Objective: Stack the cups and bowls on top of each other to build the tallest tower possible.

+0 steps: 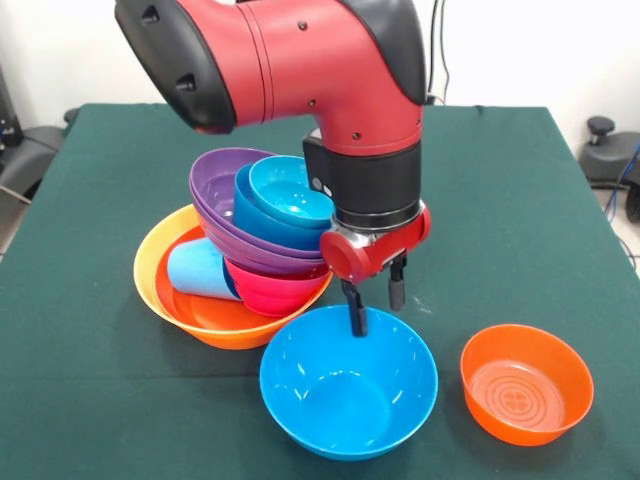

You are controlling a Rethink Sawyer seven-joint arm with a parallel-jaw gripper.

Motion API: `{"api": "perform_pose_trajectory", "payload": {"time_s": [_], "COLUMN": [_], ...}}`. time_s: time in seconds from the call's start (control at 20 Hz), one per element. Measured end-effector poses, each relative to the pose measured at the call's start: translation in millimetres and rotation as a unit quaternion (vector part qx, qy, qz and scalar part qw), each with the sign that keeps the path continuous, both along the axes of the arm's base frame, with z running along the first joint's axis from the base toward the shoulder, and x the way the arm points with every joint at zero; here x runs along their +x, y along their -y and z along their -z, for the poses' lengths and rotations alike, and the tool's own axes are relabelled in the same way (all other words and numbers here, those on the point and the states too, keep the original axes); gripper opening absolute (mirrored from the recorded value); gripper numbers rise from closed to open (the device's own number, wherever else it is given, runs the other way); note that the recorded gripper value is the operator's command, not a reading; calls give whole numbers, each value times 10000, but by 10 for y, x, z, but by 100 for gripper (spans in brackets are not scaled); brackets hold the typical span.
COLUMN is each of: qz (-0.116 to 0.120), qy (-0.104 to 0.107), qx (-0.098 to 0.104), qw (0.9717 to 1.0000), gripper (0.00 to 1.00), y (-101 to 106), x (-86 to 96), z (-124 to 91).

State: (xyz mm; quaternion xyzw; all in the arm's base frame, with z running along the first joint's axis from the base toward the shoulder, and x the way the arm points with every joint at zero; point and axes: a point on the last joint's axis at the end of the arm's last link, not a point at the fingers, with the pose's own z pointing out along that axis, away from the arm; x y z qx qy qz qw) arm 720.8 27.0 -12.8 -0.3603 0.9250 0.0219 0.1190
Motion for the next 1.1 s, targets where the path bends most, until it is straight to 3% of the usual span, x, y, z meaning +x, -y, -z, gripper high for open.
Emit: {"api": "perform_pose_trajectory", "payload": {"time_s": [0.6, 1.1], "qz": [-24, -208], "qy": [-96, 112], "qx": [40, -113], "qw": [9999, 9997], "gripper": [100, 100], "y": [-44, -35], "x": [-77, -75], "z": [131, 190]}}
